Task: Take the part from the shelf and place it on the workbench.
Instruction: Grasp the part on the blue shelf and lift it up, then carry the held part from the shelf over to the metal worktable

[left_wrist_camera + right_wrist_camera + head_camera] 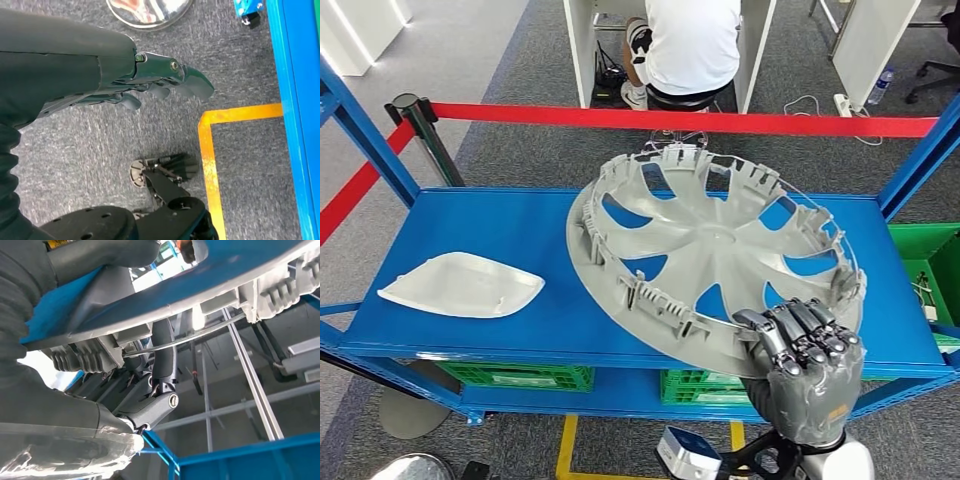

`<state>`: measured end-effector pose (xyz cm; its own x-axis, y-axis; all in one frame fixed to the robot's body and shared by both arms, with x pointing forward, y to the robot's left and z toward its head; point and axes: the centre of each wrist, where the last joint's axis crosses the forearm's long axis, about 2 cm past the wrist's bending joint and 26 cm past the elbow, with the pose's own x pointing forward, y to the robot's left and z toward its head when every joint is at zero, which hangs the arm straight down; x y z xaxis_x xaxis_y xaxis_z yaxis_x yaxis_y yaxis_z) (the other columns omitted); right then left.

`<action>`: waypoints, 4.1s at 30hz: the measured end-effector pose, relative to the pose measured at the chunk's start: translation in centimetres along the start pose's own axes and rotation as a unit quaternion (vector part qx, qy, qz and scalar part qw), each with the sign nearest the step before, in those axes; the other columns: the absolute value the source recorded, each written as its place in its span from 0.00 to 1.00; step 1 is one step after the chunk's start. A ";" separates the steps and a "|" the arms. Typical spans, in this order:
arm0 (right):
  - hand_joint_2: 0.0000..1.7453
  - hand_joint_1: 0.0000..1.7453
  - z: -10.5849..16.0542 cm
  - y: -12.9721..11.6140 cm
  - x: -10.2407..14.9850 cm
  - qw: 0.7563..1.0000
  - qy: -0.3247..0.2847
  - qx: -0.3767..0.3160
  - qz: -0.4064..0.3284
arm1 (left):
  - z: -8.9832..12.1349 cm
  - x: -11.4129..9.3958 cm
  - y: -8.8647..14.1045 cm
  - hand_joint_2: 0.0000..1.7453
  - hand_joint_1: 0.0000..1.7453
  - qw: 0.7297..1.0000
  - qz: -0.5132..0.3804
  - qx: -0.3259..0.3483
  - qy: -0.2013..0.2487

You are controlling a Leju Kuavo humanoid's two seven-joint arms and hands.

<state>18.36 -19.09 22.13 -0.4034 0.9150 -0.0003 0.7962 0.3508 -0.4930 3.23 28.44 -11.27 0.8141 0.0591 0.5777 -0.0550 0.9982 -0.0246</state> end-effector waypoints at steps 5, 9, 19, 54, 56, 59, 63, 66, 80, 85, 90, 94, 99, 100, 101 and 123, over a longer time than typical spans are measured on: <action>1.00 1.00 -0.3 -0.6 0.0 1.000 0.003 -0.012 0.002 | 0.0 0.0 0.0 1.00 0.00 1.000 -0.011 0.007 -0.006; 1.00 1.00 -0.2 -1.0 0.1 1.000 0.015 -0.015 -0.006 | 0.0 0.0 0.1 1.00 0.00 1.000 -0.022 0.004 -0.016; 1.00 1.00 1.9 -1.6 -2.0 0.998 -0.011 -0.043 -0.054 | 0.1 -0.2 0.2 1.00 0.00 0.997 -0.067 -0.018 -0.031; 1.00 1.00 1.8 1.8 -0.3 0.994 0.021 -0.028 -0.107 | -6.5 22.6 -7.5 1.00 0.00 0.989 -0.127 -0.076 -0.001; 1.00 1.00 1.8 2.0 -0.2 0.993 0.021 -0.029 -0.116 | -6.7 23.3 -6.9 1.00 0.00 0.990 -0.124 -0.073 0.001; 1.00 1.00 1.8 2.2 0.1 0.990 0.017 -0.035 -0.138 | -6.9 25.0 -5.0 1.00 0.00 0.991 -0.119 -0.066 0.006; 1.00 1.00 1.9 2.4 0.3 0.987 0.002 -0.034 -0.158 | -7.2 26.6 -1.6 1.00 0.00 0.992 -0.113 -0.053 0.013; 1.00 1.00 2.5 2.3 0.2 0.987 -0.006 -0.022 -0.158 | -7.2 27.0 -0.2 1.00 0.00 0.992 -0.113 -0.050 0.012; 1.00 1.00 3.8 1.8 -0.3 0.989 -0.026 0.004 -0.148 | -7.0 29.8 3.9 1.00 0.00 0.993 -0.105 -0.040 -0.039; 1.00 1.00 4.5 1.2 -0.4 0.990 -0.028 0.016 -0.135 | -6.9 29.5 4.2 1.00 0.00 0.991 -0.055 -0.046 -0.109; 1.00 1.00 5.1 -1.2 -1.0 0.997 -0.001 0.027 -0.074 | -6.7 20.2 0.6 1.00 0.00 0.973 -0.063 -0.095 -0.199; 1.00 1.00 5.3 -3.4 -1.4 0.999 0.025 0.028 -0.028 | -5.0 12.2 -3.3 1.00 0.00 0.976 -0.033 -0.121 -0.180; 1.00 1.00 5.7 -7.1 -2.1 0.995 0.081 0.044 0.046 | -1.4 3.0 0.2 1.00 0.00 0.975 -0.029 -0.150 -0.161; 1.00 1.00 5.8 -7.7 -2.2 0.994 0.083 0.044 0.054 | -0.7 1.8 1.0 1.00 0.00 0.977 -0.032 -0.147 -0.150; 1.00 1.00 5.8 -8.2 -2.4 0.993 0.084 0.045 0.062 | -0.3 1.0 1.7 1.00 0.00 0.979 -0.036 -0.143 -0.142; 1.00 1.00 5.1 -10.8 -2.6 0.986 0.097 0.047 0.124 | -0.5 1.5 3.3 1.00 0.00 0.974 -0.094 -0.153 -0.139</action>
<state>8.50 -26.28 22.99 -0.0998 0.9945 0.0309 0.8110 0.0993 -0.5766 4.52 31.85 -10.87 0.6028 -0.0875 0.7930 0.2886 0.9506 -0.1145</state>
